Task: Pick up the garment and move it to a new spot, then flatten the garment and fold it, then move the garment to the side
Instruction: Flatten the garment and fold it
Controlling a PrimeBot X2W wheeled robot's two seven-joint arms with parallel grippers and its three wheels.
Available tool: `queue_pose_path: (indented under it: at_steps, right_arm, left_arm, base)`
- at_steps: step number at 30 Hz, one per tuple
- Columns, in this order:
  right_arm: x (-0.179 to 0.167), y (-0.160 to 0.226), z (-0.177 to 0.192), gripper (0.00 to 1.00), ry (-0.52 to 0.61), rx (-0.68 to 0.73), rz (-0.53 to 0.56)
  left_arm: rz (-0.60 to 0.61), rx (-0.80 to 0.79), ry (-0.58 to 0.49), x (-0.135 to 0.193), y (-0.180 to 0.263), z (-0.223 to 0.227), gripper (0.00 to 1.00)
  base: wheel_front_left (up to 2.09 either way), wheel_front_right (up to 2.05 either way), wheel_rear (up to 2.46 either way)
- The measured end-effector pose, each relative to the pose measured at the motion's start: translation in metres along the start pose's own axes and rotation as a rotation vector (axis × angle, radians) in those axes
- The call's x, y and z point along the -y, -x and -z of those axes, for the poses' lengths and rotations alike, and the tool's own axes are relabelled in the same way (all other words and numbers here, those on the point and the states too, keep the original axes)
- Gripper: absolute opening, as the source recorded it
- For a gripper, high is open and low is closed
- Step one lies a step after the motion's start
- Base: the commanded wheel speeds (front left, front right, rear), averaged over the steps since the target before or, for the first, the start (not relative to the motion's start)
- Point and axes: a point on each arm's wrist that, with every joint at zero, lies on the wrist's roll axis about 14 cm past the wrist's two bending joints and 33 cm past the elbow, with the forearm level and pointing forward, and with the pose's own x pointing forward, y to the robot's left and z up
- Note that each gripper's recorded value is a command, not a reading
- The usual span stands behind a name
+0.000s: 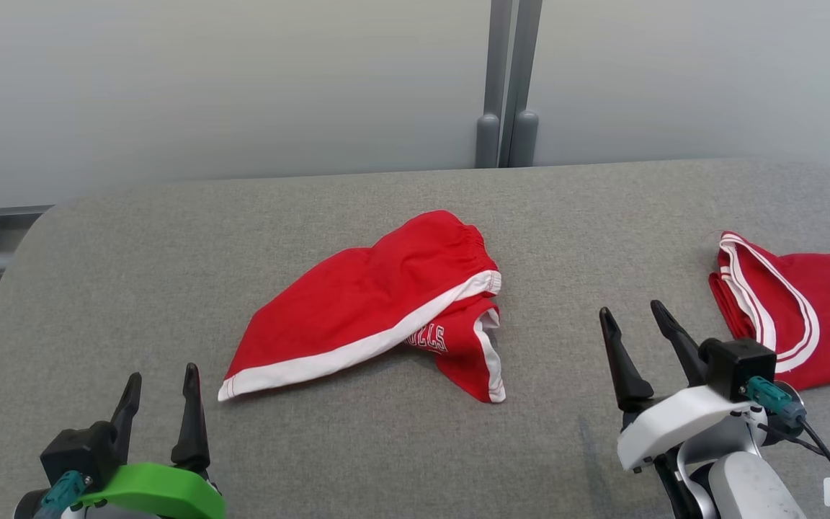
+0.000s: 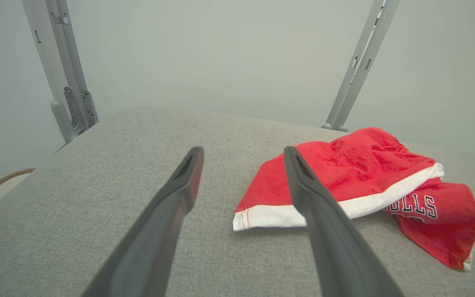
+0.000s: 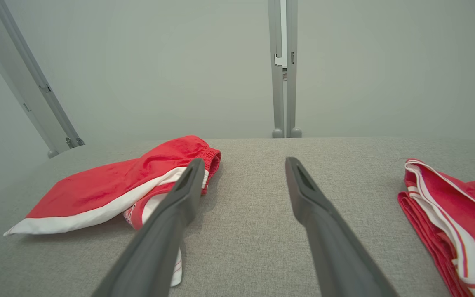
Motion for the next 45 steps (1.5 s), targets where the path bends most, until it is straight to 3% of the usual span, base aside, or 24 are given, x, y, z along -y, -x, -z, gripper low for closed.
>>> queue_pose_path:
  at_steps: [8, 16, 25, 34, 45]
  right_arm:
    - [0.000, -0.005, 0.005, 1.00, -0.002, -0.020, -0.003]
    - [-0.009, -0.034, 0.010, 1.00, -0.059, -0.083, -0.037]
    - [-0.020, -0.081, 0.047, 1.00, -0.132, -0.289, -0.098]
    - [-0.035, -0.100, 0.094, 1.00, -0.186, -0.513, -0.196]
    - [-0.056, -0.110, 0.118, 1.00, -0.212, -0.597, -0.305]
  left_arm:
    - [-0.003, -0.011, -0.007, -0.001, 0.001, 0.005, 1.00]
    - [-0.013, -0.029, -0.013, -0.004, 0.003, 0.013, 1.00]
    - [-0.035, -0.042, -0.012, -0.009, -0.007, 0.018, 1.00]
    - [-0.098, -0.063, -0.015, -0.027, -0.007, 0.026, 1.00]
    - [-0.149, -0.086, -0.019, -0.042, -0.005, 0.034, 1.00]
  base:
    - [0.00, 0.00, 0.00]
    - [0.00, 0.00, 0.00]
    - [0.00, 0.00, 0.00]
    - [0.00, 0.00, 0.00]
    - [0.00, 0.00, 0.00]
